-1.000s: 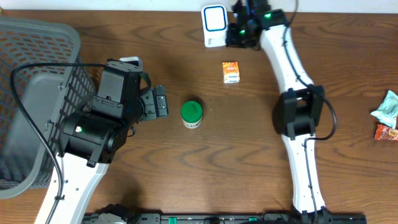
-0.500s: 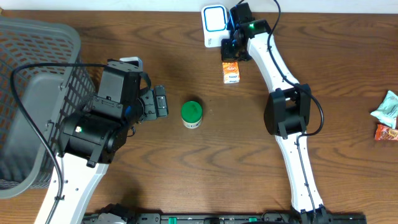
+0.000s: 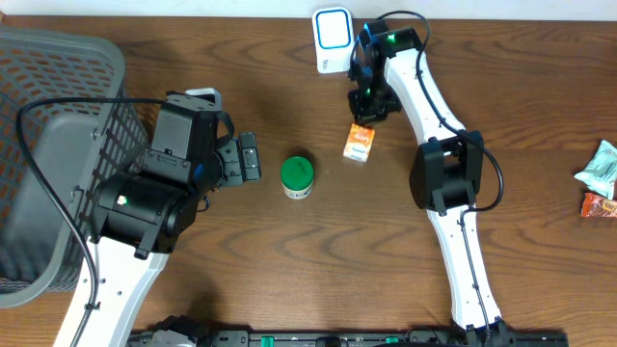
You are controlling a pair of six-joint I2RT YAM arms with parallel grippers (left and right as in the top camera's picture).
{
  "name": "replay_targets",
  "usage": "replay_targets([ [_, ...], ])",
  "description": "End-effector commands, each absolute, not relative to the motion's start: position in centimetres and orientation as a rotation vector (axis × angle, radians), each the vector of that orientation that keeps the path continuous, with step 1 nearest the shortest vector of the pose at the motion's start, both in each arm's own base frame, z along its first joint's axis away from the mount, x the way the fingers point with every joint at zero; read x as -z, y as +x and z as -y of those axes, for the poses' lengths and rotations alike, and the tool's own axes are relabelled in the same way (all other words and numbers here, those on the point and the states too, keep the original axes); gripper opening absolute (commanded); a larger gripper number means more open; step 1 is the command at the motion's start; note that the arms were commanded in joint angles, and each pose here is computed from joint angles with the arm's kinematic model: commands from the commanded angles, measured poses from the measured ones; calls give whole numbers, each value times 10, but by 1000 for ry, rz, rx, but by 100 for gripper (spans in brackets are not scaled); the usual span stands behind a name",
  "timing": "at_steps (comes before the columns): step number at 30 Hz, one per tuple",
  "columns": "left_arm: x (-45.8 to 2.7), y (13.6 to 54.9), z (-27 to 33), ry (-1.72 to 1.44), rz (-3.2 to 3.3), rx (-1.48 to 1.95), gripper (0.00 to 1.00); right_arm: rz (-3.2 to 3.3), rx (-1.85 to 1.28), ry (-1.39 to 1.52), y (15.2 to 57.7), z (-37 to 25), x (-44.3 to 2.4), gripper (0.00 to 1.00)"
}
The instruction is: Scan the item barcode
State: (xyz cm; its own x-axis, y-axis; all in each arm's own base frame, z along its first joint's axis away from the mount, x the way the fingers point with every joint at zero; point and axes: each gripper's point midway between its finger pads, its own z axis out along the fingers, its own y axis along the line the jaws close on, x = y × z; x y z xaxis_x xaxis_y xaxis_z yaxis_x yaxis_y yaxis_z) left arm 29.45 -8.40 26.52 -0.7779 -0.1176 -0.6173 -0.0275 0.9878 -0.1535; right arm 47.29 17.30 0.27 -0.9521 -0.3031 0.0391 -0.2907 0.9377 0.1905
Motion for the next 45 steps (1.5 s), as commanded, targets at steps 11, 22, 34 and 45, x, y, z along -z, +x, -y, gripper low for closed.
replay_targets([
  [11, -267, 296, 81, -102, -2453, 158, 98, 2754, 913, 1068, 439, -238, -31, 9],
  [22, -267, 296, 81, -101, -2453, 157, 98, 2528, 831, 1381, 396, -243, -39, 63],
  [34, -267, 296, 81, -101, -2453, 157, 98, 3093, 519, 603, 432, -224, -141, 99],
  [45, -267, 296, 81, -101, -2453, 157, 98, 3167, 249, -438, 430, -188, -165, 99],
])
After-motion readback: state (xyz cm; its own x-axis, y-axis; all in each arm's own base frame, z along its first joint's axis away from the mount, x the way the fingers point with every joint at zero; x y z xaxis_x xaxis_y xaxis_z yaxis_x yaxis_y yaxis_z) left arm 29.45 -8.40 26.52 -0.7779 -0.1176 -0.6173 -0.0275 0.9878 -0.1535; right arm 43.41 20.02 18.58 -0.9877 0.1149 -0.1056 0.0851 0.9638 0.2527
